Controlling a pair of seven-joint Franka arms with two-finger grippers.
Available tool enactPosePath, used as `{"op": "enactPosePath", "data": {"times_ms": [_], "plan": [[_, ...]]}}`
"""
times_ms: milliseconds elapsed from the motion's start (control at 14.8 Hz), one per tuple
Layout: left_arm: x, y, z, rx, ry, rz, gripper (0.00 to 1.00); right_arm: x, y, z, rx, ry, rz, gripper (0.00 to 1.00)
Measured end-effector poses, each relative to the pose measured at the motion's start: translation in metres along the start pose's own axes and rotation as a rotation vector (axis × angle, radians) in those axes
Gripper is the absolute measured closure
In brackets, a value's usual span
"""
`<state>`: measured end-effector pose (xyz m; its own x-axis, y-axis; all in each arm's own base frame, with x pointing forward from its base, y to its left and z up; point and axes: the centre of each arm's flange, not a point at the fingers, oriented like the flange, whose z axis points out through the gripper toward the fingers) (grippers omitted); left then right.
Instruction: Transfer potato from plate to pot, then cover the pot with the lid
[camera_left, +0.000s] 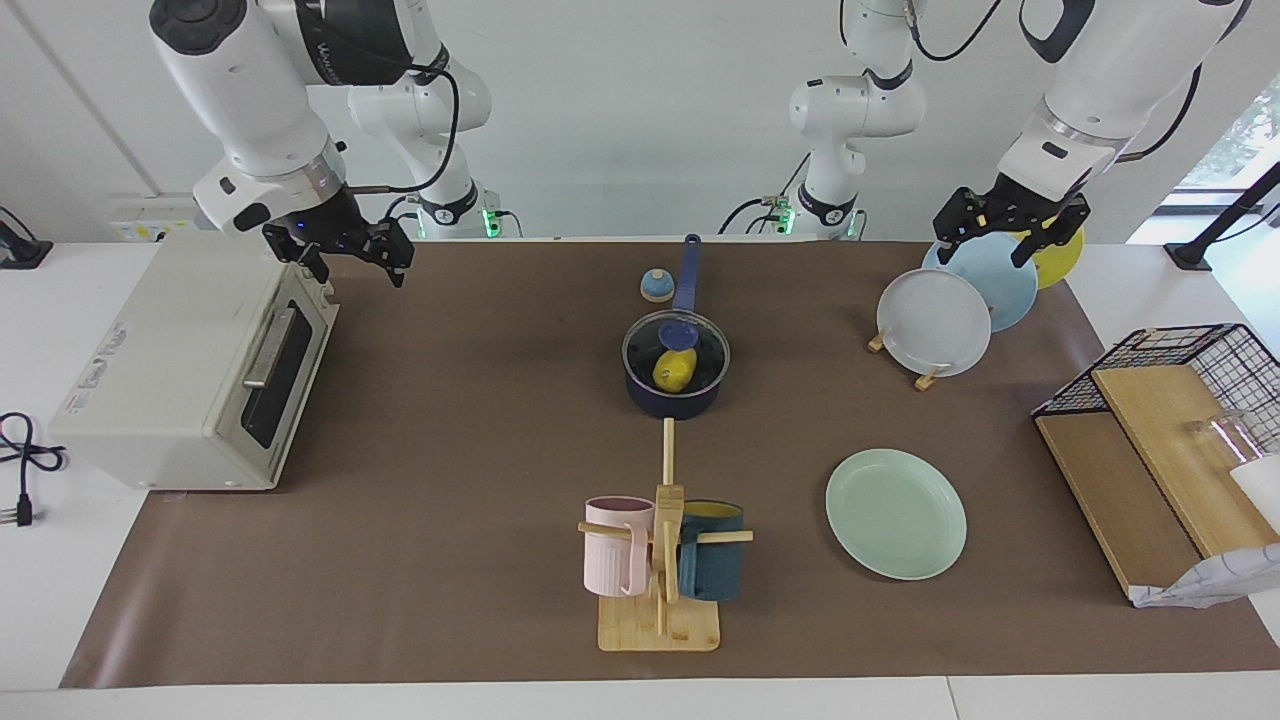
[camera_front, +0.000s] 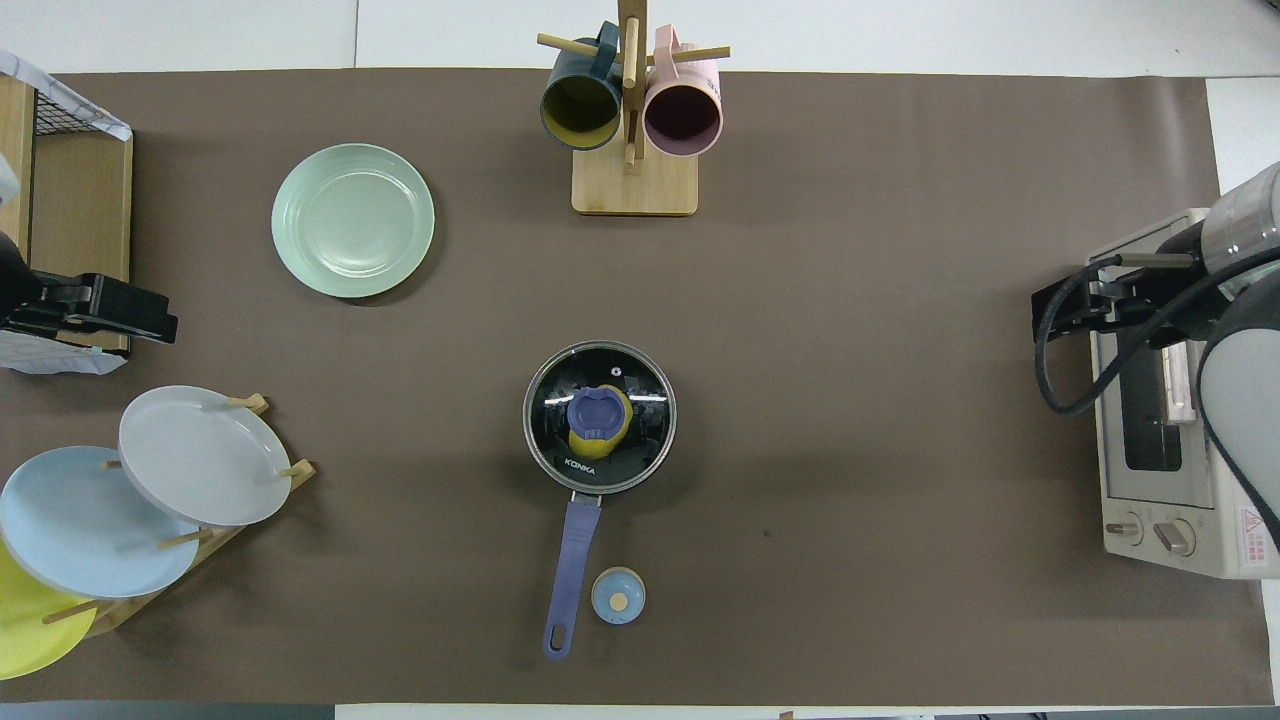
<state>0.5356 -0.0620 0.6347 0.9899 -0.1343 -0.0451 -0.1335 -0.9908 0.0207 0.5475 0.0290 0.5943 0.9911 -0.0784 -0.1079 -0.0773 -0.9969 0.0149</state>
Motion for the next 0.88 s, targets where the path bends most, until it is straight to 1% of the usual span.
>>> {"op": "enactPosePath", "data": {"times_ms": [202, 472, 876], "plan": [[0.000, 0.000, 0.000, 0.000, 0.000, 0.000, 0.00, 0.000, 0.006, -0.004, 0.002, 0.008, -0.004, 0.00], [0.000, 0.000, 0.000, 0.000, 0.000, 0.000, 0.00, 0.000, 0.010, -0.004, 0.002, 0.005, -0.030, 0.00], [0.000, 0.000, 0.000, 0.000, 0.000, 0.000, 0.00, 0.001, 0.014, -0.004, 0.003, 0.005, -0.030, 0.00]]}}
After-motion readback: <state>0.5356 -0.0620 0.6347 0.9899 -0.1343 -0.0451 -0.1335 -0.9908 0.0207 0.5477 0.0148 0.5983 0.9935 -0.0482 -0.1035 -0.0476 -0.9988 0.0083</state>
